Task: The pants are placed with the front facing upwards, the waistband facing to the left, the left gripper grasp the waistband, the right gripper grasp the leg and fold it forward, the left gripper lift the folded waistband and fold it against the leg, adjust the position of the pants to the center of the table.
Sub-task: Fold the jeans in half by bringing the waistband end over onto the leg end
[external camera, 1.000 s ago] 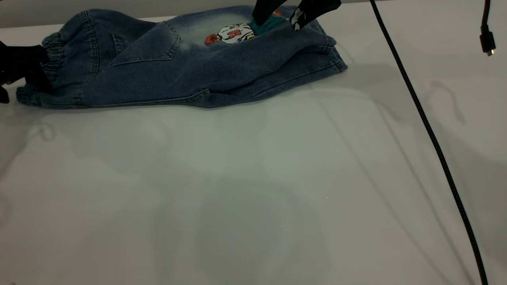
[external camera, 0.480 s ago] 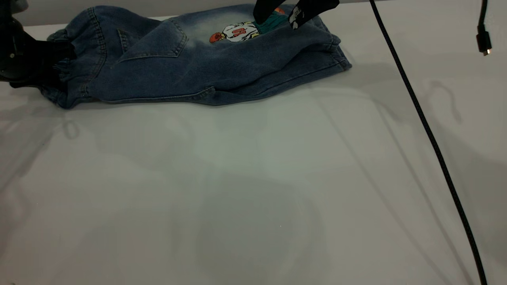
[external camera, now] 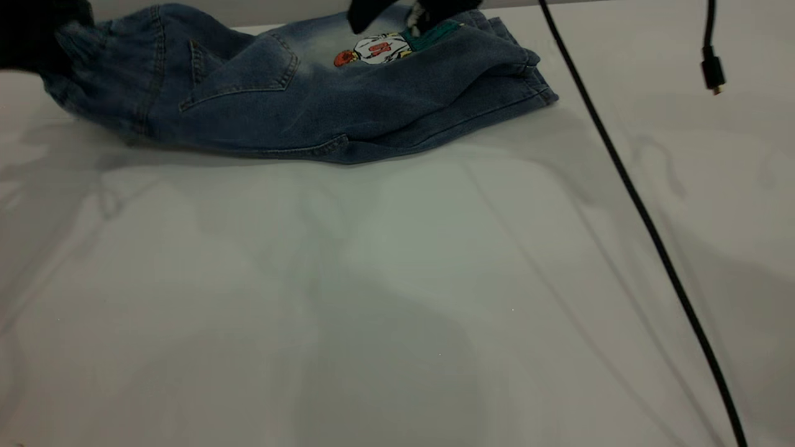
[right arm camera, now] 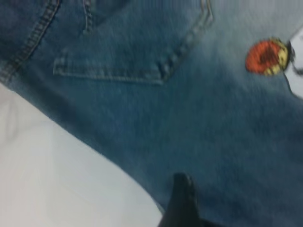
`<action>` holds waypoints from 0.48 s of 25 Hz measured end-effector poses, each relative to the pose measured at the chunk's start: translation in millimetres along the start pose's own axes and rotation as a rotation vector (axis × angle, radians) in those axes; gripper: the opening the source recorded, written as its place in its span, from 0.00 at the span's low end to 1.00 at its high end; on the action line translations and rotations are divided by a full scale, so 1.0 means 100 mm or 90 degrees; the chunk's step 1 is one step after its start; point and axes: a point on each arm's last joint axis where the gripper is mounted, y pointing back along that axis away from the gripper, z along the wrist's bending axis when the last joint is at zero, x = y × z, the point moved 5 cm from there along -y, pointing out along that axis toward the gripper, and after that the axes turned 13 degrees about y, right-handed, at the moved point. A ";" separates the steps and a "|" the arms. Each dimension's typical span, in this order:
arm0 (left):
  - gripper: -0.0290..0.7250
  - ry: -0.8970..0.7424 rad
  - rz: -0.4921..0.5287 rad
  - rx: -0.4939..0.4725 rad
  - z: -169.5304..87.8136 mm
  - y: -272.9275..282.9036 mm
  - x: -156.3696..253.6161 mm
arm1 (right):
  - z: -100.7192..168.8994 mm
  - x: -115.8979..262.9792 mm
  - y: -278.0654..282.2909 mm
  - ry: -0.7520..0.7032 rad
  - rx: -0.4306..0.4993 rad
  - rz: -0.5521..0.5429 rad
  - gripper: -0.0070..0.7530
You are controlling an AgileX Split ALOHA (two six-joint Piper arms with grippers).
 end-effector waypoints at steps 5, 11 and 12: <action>0.13 -0.009 -0.004 0.011 -0.08 0.21 -0.09 | 0.11 -0.04 -0.15 0.001 0.010 -0.026 0.68; 0.13 -0.051 0.003 0.042 -0.37 0.42 -0.07 | 0.12 0.06 -0.37 -0.017 0.015 -0.030 0.68; 0.13 -0.057 -0.001 0.049 -0.43 0.46 -0.08 | 0.11 0.10 -0.41 -0.018 0.016 -0.025 0.68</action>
